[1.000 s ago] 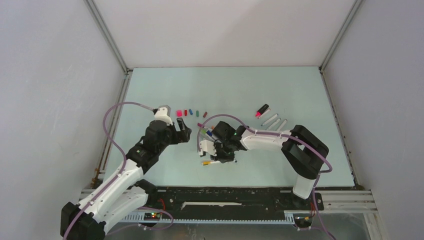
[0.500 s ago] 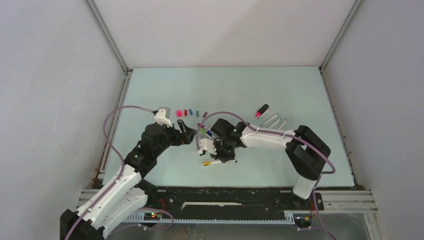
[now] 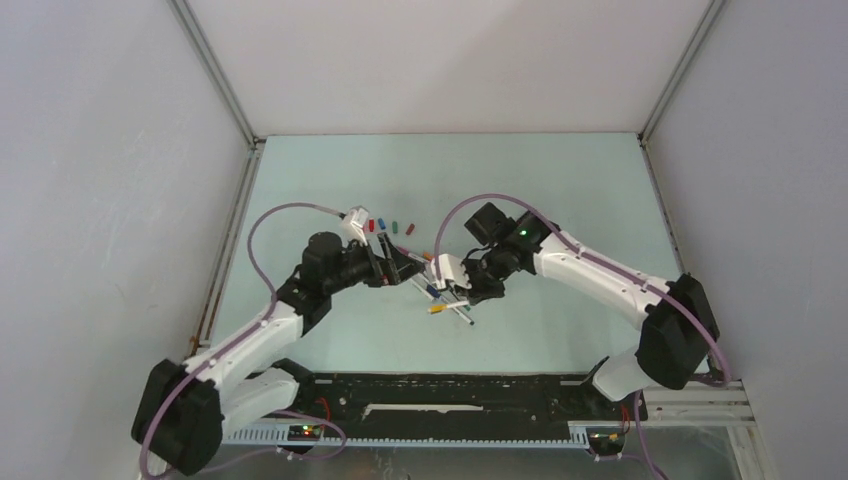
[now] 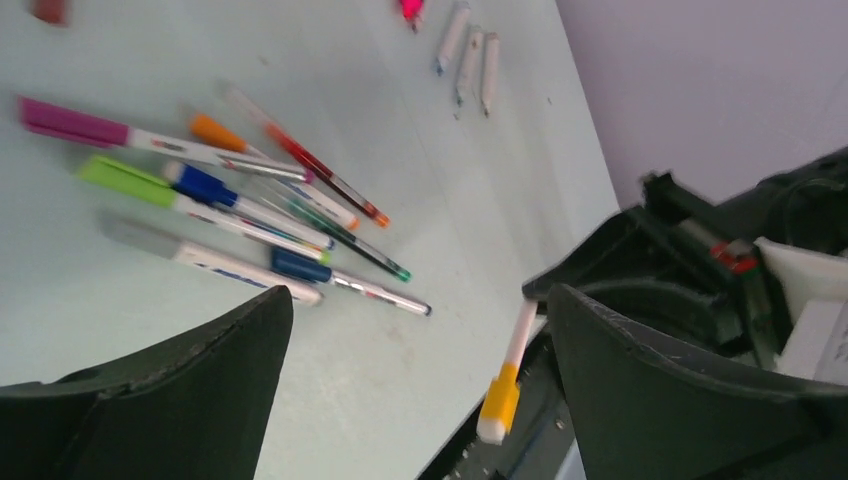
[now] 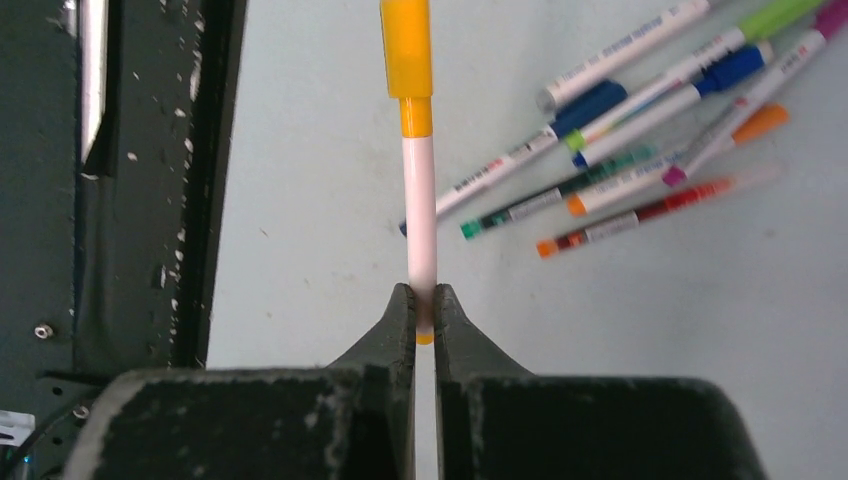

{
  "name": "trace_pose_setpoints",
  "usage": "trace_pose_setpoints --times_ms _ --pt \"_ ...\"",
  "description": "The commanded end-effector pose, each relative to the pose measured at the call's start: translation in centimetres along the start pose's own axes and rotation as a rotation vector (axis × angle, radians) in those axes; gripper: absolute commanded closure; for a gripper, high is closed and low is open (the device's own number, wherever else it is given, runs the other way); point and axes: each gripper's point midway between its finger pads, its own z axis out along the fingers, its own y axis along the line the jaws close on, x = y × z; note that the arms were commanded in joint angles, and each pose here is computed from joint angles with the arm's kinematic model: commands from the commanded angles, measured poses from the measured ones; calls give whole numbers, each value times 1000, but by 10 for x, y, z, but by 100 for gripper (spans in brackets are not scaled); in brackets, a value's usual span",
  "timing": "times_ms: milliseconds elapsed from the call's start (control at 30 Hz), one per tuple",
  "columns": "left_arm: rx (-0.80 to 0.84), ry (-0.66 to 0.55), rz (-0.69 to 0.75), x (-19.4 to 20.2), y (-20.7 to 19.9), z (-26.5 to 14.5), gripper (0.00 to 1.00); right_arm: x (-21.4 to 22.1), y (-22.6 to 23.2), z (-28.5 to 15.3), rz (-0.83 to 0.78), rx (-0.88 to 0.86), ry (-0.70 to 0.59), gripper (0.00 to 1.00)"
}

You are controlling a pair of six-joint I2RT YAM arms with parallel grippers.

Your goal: Open the pen caps

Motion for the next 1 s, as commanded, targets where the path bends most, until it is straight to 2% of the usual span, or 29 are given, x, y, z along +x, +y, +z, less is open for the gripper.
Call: trace_pose_setpoints --times_ms 0,100,200,433,733,967 --pt "234 111 -79 2 -43 13 1 12 -5 -26 -52 72 3 100" --pt "333 209 -134 15 -55 21 3 20 -8 -29 -52 107 24 100" --pt "413 249 -154 22 -67 26 4 24 -11 -30 -55 130 42 100" --pt "488 393 -163 52 -85 36 13 27 -18 -33 -44 168 48 100" --pt "478 484 -146 74 -85 43 39 28 -23 -38 -26 201 44 100" --pt "421 527 -113 83 -77 46 42 30 -27 -41 -12 222 51 100"
